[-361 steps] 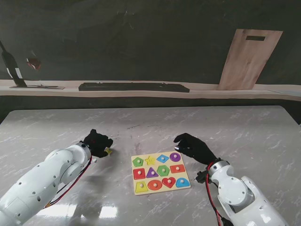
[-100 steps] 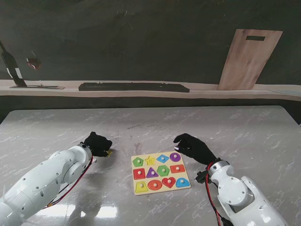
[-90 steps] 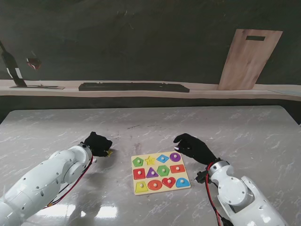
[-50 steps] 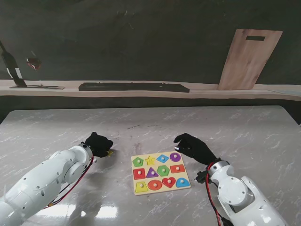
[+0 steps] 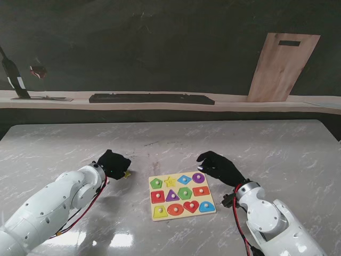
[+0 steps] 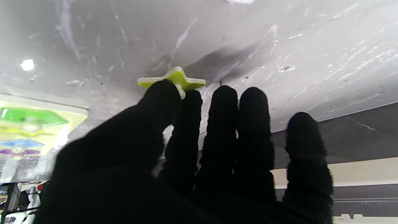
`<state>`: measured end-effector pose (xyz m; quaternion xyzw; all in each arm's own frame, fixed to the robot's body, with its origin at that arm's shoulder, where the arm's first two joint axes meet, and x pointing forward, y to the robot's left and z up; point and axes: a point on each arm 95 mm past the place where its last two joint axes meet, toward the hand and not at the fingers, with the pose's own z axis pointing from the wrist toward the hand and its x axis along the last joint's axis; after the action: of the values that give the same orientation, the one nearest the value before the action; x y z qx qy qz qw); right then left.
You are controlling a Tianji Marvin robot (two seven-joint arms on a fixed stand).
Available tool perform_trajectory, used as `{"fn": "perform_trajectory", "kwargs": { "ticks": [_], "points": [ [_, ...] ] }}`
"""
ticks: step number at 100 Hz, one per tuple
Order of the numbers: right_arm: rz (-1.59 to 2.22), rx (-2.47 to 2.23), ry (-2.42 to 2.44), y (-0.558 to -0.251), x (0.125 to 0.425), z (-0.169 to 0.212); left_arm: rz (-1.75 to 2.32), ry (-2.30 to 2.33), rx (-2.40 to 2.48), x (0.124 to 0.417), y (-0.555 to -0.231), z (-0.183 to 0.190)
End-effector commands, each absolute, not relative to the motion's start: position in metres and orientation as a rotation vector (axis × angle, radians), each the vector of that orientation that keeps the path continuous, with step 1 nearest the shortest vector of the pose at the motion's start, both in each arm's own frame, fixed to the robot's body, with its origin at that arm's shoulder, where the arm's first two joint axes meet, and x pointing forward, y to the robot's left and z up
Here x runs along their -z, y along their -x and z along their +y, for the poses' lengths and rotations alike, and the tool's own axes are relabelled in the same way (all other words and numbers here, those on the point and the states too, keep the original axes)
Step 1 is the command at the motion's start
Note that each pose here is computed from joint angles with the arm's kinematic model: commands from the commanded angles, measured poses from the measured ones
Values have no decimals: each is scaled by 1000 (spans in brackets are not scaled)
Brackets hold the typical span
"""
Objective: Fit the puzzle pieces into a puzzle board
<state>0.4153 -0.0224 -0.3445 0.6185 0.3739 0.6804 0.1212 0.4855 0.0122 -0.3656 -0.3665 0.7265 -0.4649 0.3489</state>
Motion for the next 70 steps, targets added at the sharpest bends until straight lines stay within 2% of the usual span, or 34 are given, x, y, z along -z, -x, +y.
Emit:
{"fn": "perform_trajectory", "kwargs": {
  "ticks": [1,70],
  "points": [
    [1098,-1986,-1812,-413,347,-20,1882,934,1247,360,-485,3],
    [1094,-2014,-1798,-409,347,-21,1913,913,1521,341,-488,-48]
  ]
}}
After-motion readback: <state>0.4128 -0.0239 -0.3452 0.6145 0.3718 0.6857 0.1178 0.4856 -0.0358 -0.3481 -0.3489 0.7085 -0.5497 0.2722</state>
